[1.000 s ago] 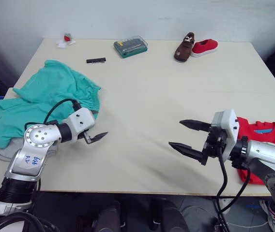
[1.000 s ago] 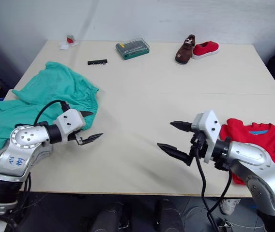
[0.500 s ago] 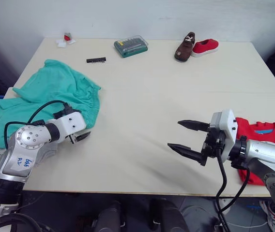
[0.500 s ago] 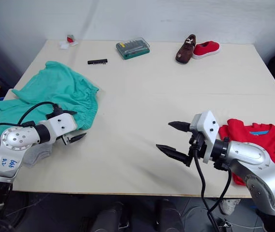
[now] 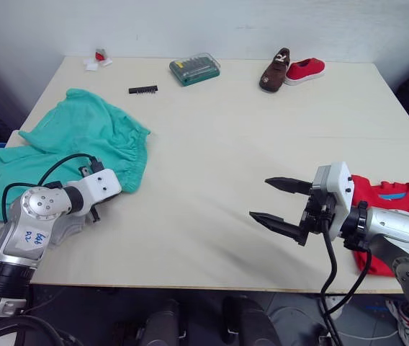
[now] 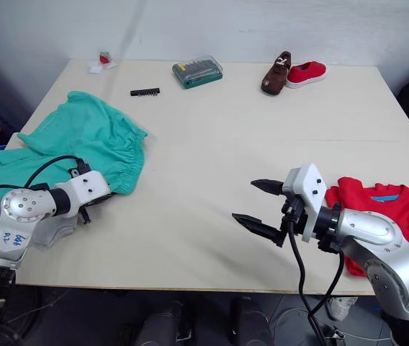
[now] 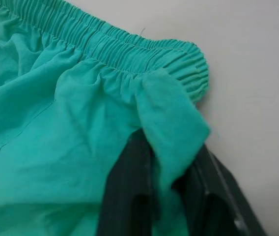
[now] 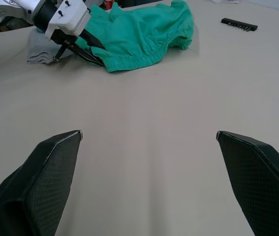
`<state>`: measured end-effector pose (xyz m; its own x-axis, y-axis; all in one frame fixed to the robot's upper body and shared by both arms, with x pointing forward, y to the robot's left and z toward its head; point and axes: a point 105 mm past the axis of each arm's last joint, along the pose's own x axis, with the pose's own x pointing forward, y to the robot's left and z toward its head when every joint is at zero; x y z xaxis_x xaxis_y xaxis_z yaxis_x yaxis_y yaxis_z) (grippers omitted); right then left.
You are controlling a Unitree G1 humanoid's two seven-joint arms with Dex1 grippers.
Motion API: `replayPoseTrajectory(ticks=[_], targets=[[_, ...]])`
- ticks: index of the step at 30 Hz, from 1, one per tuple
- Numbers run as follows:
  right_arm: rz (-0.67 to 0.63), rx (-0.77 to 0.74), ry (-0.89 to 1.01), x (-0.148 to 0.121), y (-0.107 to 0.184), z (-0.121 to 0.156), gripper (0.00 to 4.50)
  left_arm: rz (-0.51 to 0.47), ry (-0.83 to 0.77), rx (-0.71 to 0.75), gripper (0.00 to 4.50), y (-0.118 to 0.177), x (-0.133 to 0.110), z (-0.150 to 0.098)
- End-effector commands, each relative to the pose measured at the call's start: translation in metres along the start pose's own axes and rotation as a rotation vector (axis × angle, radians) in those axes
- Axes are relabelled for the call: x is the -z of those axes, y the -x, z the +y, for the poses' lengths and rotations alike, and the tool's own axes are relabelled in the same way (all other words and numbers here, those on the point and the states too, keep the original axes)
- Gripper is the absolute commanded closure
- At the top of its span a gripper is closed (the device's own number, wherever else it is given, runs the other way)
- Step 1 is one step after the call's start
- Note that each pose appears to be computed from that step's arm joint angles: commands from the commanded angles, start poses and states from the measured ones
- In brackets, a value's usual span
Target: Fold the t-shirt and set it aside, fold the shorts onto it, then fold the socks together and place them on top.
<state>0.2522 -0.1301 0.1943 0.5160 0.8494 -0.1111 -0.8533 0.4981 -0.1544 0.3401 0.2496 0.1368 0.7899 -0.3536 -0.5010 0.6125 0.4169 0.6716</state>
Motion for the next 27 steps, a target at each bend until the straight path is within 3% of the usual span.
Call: replayPoseTrajectory(ticks=[1, 8, 17, 21, 27], targets=[[-0.036, 0.002, 0.038, -0.012, 0.002, 0.001, 0.00, -0.058, 0.033, 0.002, 4.48, 0.002, -0.014, 0.005], [-0.027, 0.002, 0.035, -0.009, 0.004, 0.001, 0.00, -0.176, 0.021, 0.080, 4.48, -0.002, -0.051, 0.006], [0.011, -0.017, 0.038, -0.007, 0.016, 0.006, 0.00, -0.381, -0.143, 0.279, 4.48, -0.043, -0.126, -0.006], [0.067, -0.006, 0.035, 0.000, 0.031, 0.012, 0.00, -0.519, -0.259, 0.448, 4.48, -0.061, -0.178, -0.040], [0.129, 0.061, 0.048, 0.006, 0.053, 0.020, 0.00, -0.700, -0.393, 0.685, 4.48, -0.063, -0.229, -0.096]])
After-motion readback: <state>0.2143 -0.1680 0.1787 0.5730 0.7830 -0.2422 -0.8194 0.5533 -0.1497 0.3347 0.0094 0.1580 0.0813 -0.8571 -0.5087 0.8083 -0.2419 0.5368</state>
